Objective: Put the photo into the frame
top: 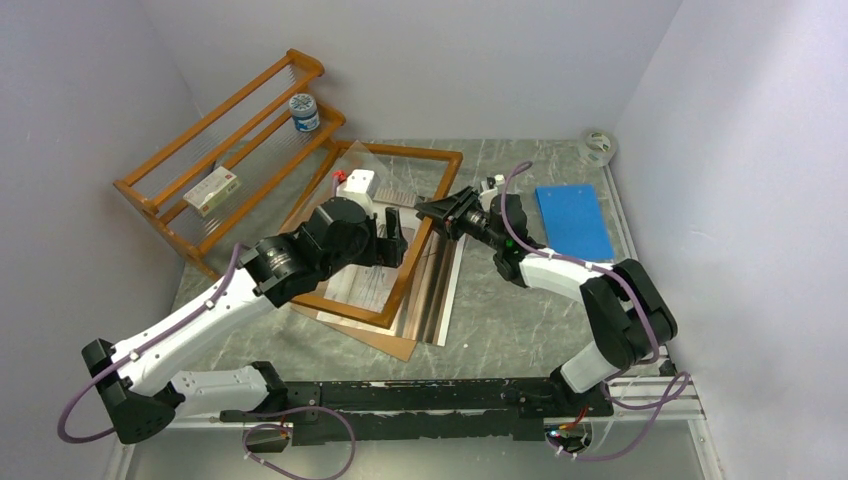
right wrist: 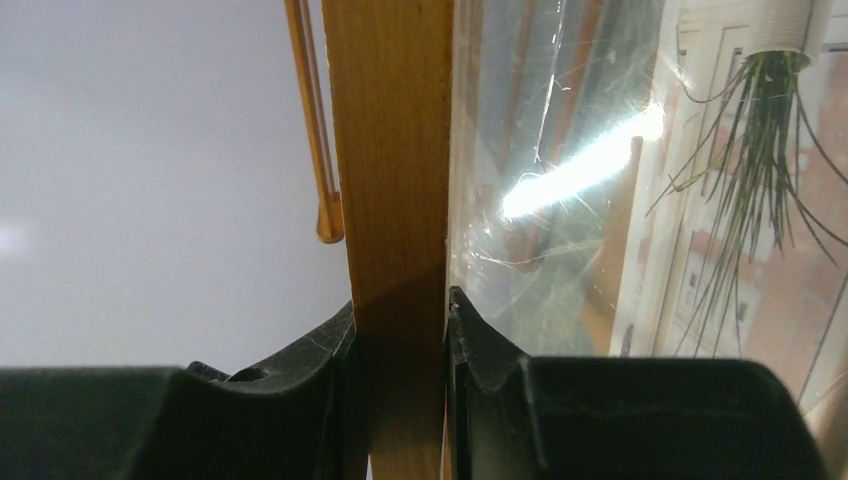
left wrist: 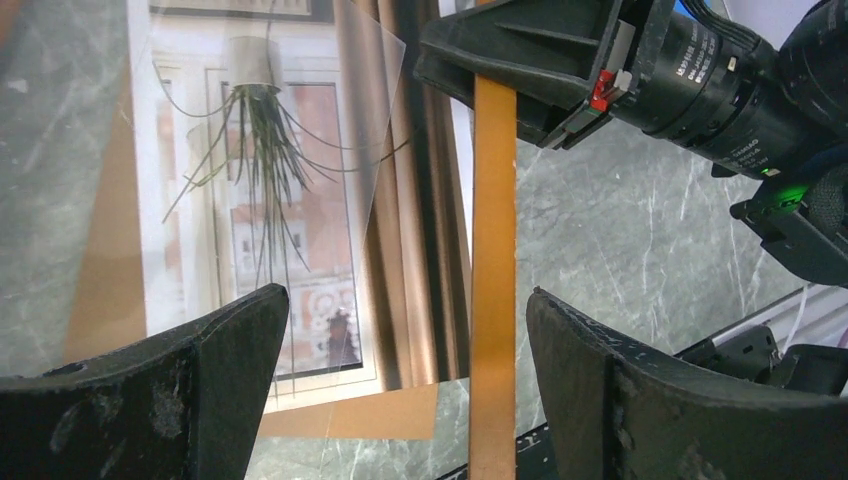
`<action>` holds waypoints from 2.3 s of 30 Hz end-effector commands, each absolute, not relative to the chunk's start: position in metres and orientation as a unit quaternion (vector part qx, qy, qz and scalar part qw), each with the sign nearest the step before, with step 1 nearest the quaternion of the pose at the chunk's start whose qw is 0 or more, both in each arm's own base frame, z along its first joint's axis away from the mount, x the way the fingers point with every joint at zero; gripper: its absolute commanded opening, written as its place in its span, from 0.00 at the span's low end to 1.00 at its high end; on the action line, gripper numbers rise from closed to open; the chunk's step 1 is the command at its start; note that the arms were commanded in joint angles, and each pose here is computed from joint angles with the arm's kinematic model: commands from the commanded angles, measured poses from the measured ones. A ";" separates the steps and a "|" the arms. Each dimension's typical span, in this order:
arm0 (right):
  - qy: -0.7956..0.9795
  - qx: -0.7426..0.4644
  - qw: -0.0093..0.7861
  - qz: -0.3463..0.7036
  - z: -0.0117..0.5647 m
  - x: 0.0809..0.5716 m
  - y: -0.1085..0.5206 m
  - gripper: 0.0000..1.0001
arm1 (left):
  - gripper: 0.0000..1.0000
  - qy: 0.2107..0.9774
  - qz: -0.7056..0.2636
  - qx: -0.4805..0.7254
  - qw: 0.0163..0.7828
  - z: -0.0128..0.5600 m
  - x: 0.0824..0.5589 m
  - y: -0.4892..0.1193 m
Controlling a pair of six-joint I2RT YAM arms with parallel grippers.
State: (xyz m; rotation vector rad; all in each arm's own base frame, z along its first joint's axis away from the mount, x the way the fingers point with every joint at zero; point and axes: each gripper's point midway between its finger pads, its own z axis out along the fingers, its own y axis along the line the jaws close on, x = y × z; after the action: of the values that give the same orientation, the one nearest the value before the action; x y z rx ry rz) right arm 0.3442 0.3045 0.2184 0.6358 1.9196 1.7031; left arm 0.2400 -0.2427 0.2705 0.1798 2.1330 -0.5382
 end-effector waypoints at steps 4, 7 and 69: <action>0.606 0.176 0.286 0.721 0.296 0.334 0.302 0.00 | 0.94 0.848 -0.213 0.052 0.483 0.306 0.241 -0.227; 0.588 0.152 0.297 0.737 0.308 0.329 0.302 0.00 | 0.94 0.844 -0.218 0.058 0.487 0.312 0.240 -0.228; 0.746 0.230 0.397 0.483 0.362 0.309 0.223 0.04 | 0.19 0.832 -0.360 0.279 0.318 0.290 0.224 -0.361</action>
State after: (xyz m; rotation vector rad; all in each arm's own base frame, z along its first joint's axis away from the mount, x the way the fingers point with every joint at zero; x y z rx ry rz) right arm 0.3160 0.2195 0.2871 0.6678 2.1009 1.0286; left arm 0.2244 -0.3582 0.2670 0.6985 2.2319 -0.9097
